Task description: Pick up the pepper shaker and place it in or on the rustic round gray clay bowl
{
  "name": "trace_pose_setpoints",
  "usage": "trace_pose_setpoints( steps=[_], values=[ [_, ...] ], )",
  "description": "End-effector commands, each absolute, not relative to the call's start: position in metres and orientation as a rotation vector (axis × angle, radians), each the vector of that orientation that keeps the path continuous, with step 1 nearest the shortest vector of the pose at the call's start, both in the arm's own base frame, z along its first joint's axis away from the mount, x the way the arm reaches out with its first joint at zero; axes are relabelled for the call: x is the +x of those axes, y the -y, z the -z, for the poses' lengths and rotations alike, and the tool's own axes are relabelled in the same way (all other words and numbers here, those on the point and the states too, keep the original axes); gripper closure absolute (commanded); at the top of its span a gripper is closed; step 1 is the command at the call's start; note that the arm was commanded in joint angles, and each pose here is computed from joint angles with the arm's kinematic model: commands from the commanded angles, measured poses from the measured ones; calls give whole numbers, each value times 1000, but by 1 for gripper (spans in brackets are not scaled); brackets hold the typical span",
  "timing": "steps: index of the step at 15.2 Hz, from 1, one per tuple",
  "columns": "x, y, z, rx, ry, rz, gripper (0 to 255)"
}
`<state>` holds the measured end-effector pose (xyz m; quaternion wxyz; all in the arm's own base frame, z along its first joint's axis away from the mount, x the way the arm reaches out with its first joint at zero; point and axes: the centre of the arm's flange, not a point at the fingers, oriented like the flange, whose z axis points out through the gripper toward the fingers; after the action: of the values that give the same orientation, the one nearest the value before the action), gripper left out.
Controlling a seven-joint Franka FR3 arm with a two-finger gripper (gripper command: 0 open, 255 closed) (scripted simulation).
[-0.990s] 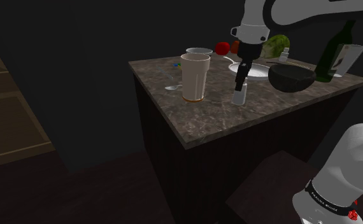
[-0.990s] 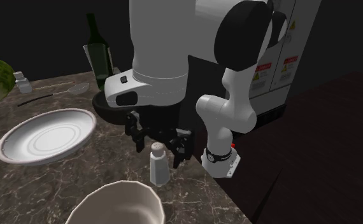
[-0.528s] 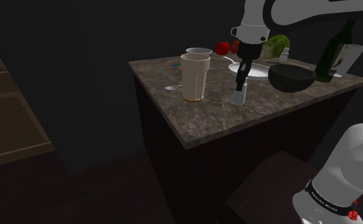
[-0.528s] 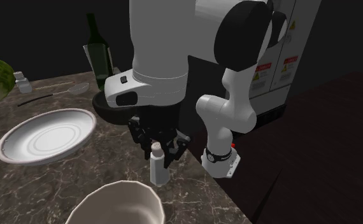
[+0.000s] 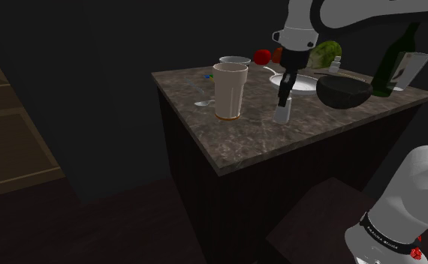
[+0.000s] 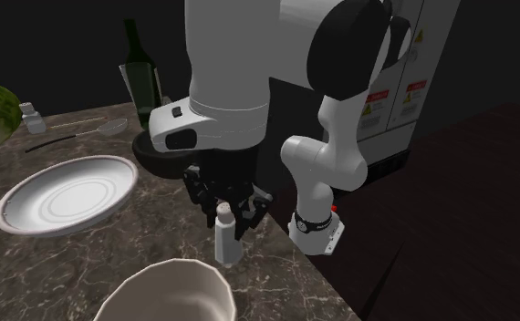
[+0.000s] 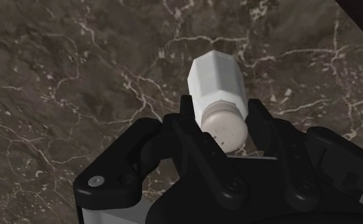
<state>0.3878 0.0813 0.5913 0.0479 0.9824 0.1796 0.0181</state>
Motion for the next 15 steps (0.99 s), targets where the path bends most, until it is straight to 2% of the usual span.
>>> trace_pose_setpoints(
  steps=[1, 15],
  values=[
    [388, -81, -599, 2996, -548, -55, 255],
    [388, -81, -673, 2996, -548, -55, 255]
  ],
)
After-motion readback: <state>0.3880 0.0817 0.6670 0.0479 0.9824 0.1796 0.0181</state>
